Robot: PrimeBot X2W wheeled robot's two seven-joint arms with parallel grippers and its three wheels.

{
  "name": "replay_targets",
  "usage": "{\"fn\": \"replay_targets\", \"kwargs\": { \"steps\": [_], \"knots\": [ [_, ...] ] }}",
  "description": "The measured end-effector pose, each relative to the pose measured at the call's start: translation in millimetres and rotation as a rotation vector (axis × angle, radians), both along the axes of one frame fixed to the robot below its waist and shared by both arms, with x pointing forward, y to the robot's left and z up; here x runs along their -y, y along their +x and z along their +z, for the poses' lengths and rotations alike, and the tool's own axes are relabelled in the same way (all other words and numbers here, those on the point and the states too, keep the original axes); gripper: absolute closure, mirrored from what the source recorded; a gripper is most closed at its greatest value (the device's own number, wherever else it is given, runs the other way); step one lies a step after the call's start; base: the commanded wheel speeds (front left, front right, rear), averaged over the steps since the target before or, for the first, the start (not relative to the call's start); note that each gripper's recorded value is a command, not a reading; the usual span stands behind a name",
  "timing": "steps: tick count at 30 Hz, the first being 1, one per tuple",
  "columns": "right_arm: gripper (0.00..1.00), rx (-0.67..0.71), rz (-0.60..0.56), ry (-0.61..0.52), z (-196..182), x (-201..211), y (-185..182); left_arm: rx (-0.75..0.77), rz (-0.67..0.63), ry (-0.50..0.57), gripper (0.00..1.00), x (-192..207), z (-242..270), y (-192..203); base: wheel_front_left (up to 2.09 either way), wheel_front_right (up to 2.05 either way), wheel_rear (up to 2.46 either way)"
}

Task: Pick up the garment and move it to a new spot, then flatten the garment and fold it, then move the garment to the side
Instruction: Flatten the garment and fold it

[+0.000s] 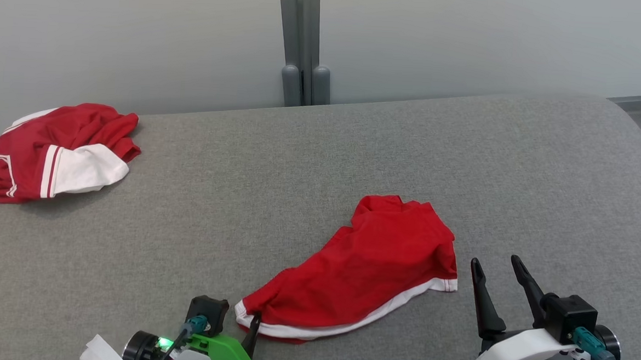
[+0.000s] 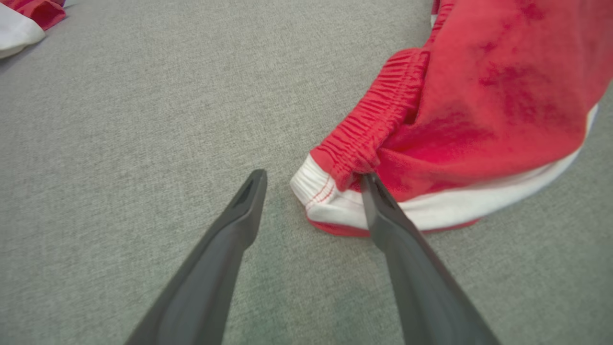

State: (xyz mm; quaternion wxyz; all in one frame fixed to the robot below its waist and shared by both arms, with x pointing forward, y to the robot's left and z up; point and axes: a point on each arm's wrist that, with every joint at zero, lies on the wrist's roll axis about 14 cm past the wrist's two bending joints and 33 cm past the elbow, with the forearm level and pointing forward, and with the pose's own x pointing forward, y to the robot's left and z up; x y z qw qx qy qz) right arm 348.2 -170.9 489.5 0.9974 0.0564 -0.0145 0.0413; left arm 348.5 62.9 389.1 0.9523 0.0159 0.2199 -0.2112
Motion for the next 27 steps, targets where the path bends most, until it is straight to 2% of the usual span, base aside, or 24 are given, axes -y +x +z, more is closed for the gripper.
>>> {"fn": "replay_targets", "kwargs": {
  "steps": [1,3,7,11,14,19,27],
  "knots": [
    [0.00,-0.002,-0.001,0.000,-1,0,0,-0.003,-0.006,0.003,0.11,1,-1,0,0.00,0.00,0.00],
    [0.00,-0.007,-0.002,-0.001,-2,1,0,-0.008,-0.013,0.010,0.53,2,-2,2,0.00,0.00,0.00],
    [0.00,-0.010,-0.006,-0.003,-3,3,0,-0.008,-0.023,0.012,0.79,3,-2,5,0.00,0.00,0.00],
    [0.00,-0.032,-0.012,-0.001,-10,6,-2,-0.004,-0.013,-0.003,1.00,2,-1,7,0.00,0.00,0.00],
    [0.00,-0.088,-0.006,-0.013,-24,7,-4,0.004,0.012,-0.019,1.00,-1,1,9,0.00,0.00,0.00],
    [0.00,-0.229,0.044,-0.106,-63,6,-14,0.018,0.050,-0.044,1.00,-7,5,12,0.00,0.00,0.00],
    [0.00,-0.315,0.134,-0.168,-87,-10,4,0.032,0.081,-0.070,1.00,-9,9,14,0.00,0.00,0.00]
  ]
}}
